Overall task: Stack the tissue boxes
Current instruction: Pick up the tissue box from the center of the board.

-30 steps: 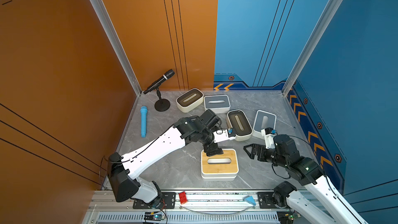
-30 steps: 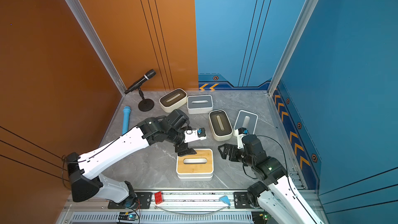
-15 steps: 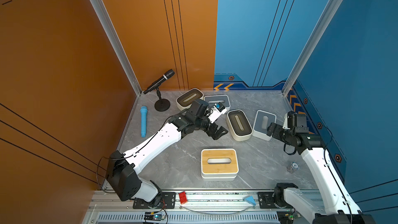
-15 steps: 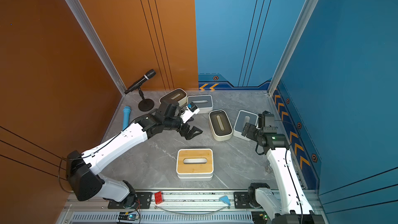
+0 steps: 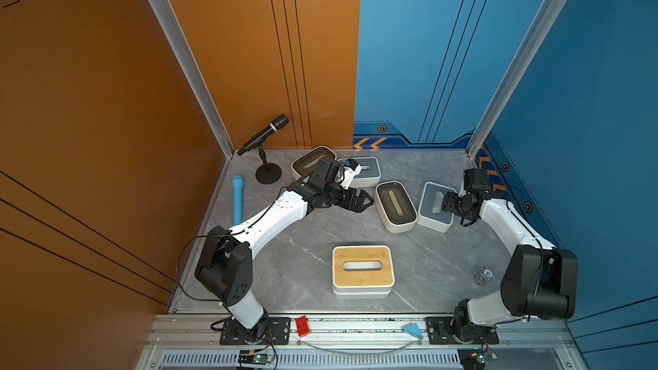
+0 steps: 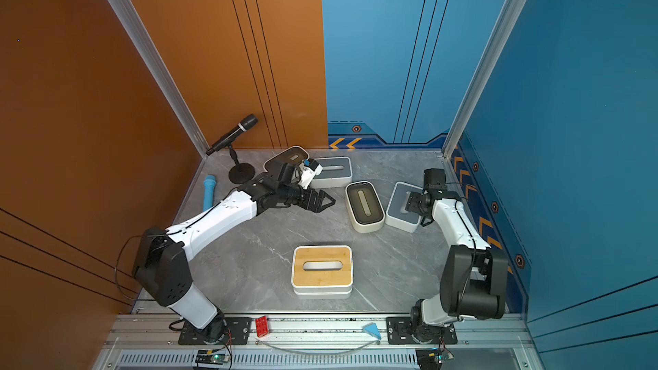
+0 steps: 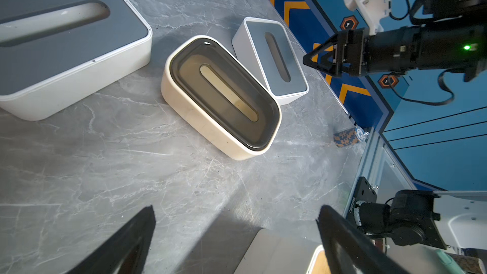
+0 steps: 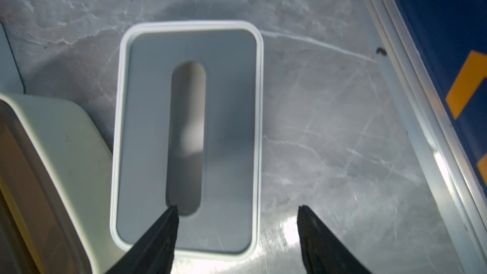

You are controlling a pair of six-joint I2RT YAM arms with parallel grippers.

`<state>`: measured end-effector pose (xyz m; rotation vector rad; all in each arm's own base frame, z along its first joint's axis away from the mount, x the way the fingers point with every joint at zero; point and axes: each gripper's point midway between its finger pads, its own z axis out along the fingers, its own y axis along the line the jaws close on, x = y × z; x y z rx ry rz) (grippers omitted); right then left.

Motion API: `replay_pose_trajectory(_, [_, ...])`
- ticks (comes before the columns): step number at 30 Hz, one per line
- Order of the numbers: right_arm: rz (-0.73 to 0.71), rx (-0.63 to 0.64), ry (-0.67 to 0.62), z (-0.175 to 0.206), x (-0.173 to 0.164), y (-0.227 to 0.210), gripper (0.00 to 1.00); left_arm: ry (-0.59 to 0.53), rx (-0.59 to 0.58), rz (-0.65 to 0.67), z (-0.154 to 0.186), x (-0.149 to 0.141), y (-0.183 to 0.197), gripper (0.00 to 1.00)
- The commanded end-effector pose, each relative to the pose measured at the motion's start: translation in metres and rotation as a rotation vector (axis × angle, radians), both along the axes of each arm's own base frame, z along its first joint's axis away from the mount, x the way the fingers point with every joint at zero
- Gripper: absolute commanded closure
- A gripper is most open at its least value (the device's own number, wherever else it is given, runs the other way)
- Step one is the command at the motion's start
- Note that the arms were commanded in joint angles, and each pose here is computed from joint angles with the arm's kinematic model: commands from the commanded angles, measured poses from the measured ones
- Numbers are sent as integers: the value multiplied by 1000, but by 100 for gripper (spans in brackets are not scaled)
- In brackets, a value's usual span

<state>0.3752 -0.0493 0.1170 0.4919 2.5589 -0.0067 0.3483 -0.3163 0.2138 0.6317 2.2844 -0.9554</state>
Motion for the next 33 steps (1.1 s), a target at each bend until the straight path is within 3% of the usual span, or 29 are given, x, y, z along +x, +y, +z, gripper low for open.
replay_pose_trajectory(1, [7, -55, -33, 7, 18, -6, 28, -29, -67, -38, 26, -1, -6, 2])
replay_pose_trajectory(8, [11, -45, 81, -18, 16, -8, 37, 8, -101, -80, 24, -5, -11, 2])
replay_pose_trajectory(33, [37, -22, 158, -48, 16, -7, 39, 26, -127, -132, 25, -12, -17, 2])
